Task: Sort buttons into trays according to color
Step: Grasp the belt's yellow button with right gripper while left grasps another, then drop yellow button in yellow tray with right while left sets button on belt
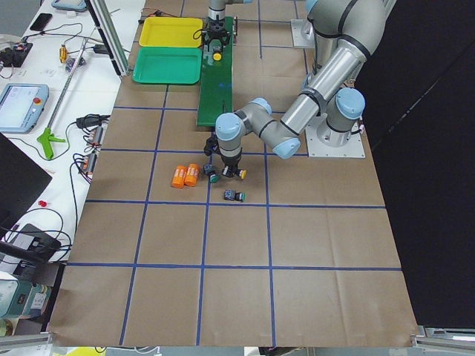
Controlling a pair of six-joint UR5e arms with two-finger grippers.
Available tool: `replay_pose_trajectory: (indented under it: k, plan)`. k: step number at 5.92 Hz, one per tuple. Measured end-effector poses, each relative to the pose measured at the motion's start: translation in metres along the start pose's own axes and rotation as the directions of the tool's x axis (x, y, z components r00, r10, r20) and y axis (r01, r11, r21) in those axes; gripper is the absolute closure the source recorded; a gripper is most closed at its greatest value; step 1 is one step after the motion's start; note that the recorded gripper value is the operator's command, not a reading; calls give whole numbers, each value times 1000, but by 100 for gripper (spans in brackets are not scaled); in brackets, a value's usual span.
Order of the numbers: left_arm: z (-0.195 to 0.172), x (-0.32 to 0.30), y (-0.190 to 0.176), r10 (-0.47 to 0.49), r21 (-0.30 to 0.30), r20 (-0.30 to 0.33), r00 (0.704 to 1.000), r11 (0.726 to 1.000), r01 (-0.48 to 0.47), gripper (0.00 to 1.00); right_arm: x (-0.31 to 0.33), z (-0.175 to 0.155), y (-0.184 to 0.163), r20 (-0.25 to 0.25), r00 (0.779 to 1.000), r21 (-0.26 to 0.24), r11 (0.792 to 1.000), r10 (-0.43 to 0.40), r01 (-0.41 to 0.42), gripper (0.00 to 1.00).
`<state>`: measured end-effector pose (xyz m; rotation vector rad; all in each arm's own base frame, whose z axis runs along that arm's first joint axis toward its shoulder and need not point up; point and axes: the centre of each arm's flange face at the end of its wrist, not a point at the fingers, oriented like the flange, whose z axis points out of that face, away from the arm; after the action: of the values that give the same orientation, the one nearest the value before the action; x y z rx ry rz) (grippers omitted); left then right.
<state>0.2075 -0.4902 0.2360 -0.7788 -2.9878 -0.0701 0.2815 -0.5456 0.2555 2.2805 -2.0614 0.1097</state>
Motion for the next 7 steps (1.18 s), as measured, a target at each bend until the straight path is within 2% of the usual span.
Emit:
replay_pose_trajectory:
  k: [1, 2, 3, 4, 5, 6, 7]
  plan:
    - [-35, 27, -45, 147, -8, -7, 989, 989, -147, 100, 2, 1, 13, 4, 1000, -40, 999, 0, 1, 86]
    - [-56, 69, -93, 318, -18, -11, 948, 948, -318, 100, 5, 2, 28, 12, 1000, -58, 998, -2, 3, 91]
    - [-61, 125, -139, 495, -28, -15, 869, 868, -495, 100, 8, -3, 47, 10, 1000, -65, 998, -10, 10, 92]
    - [-58, 187, -173, 652, -37, -21, 758, 757, -653, 100, 11, -24, 71, -3, 1000, -69, 998, -15, 15, 92]
    - [-51, 232, -190, 749, -42, -34, 661, 660, -750, 99, 13, -54, 97, -21, 1000, -73, 997, -10, 8, 92]
    - [-39, 253, -199, 795, -40, -48, 605, 603, -797, 99, 20, -78, 119, -56, 998, -74, 997, -2, -2, 91]
    - [-28, 261, -205, 811, -33, -55, 582, 581, -813, 93, 36, -89, 133, -86, 996, -77, 997, 1, -7, 91]
